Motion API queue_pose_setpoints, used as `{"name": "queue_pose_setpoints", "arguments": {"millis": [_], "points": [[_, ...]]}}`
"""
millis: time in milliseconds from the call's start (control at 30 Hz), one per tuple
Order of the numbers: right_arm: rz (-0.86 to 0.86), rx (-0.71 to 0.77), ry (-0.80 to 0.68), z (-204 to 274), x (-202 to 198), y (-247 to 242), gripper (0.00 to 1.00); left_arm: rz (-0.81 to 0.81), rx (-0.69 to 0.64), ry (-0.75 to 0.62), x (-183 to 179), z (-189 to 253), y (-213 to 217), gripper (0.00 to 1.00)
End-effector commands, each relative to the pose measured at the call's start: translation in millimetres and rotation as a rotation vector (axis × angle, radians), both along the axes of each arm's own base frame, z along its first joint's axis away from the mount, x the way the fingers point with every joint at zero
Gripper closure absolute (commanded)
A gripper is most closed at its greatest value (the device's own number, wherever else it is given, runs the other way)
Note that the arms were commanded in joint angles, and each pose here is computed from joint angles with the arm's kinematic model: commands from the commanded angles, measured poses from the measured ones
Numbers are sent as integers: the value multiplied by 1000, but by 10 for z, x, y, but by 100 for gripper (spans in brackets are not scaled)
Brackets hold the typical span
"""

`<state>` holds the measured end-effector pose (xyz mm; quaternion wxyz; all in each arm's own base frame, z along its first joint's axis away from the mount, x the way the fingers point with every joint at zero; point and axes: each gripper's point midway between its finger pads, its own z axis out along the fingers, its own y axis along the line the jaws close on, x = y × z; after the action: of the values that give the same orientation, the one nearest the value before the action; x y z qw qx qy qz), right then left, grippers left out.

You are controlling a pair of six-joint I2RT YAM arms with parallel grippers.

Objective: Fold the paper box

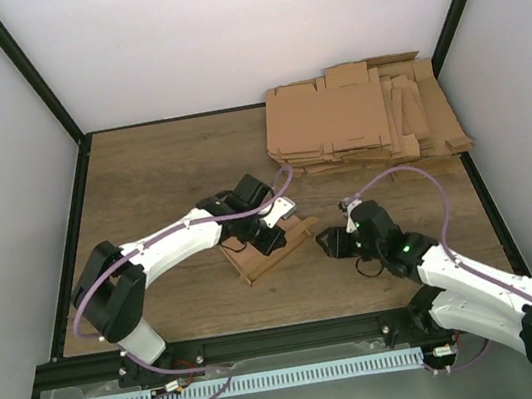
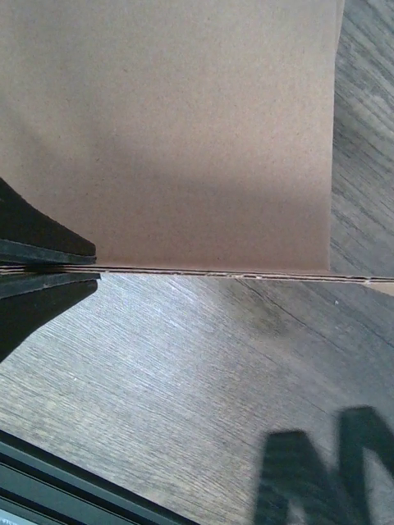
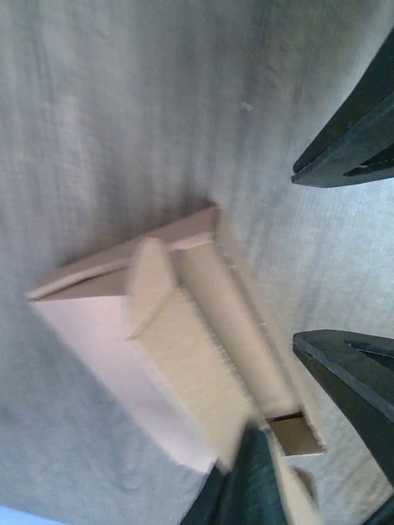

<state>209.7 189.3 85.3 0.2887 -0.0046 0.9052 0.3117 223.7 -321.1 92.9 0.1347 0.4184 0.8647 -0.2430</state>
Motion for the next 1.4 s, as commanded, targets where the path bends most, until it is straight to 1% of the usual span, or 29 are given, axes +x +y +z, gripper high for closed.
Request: {"name": "queue_pose_setpoints", "arguments": {"millis": [0,100,167,233,267,300,367,433,500,667,733,800,900,967,1033,1067,1133,1200,1267,1300,1367], "points": [[-56,-88,-115,433,303,-237,49,30,65,74,-94,-248,102,94],[-53,-65,-156,690,485,-317,49,48,71,85,-90,-281,107,92],[-12,-43,-159,787,585,-310,48,55,70,97,-101,-307,100,91],[39,-24,-125,802,683,-261,48,62,65,106,-109,-322,95,87],[69,-19,-84,736,730,-217,48,65,62,106,-107,-321,91,84],[93,-12,-69,740,767,-178,48,70,62,107,-105,-324,89,79],[127,-10,-7,605,849,-100,48,81,53,101,-86,-291,73,66],[154,10,19,528,892,-36,49,100,42,94,-60,-242,60,52],[184,39,38,463,907,33,49,129,22,90,-30,-154,39,40],[250,81,97,273,891,158,52,223,-57,26,127,228,7,21],[269,93,120,202,868,188,54,282,-71,-18,225,398,49,10],[278,99,134,142,845,196,54,351,-78,-69,328,580,126,1],[281,98,139,96,815,193,55,463,-100,-145,456,862,298,0],[281,94,139,83,811,187,55,582,-120,-188,533,1058,497,0],[280,89,134,84,819,180,55,699,-132,-207,571,1155,729,0],[281,86,129,91,826,180,55,749,-158,-205,582,1231,826,0],[280,77,124,91,838,170,55,834,-197,-148,552,1225,1011,0],[282,70,121,89,843,166,56,898,-242,-58,487,1159,1120,0],[287,67,121,81,838,170,56,929,-281,67,365,1018,1124,0],[289,67,123,72,835,172,58,940,-289,121,303,926,1118,0],[300,71,125,70,826,196,59,928,-320,211,195,788,1040,3]]}}
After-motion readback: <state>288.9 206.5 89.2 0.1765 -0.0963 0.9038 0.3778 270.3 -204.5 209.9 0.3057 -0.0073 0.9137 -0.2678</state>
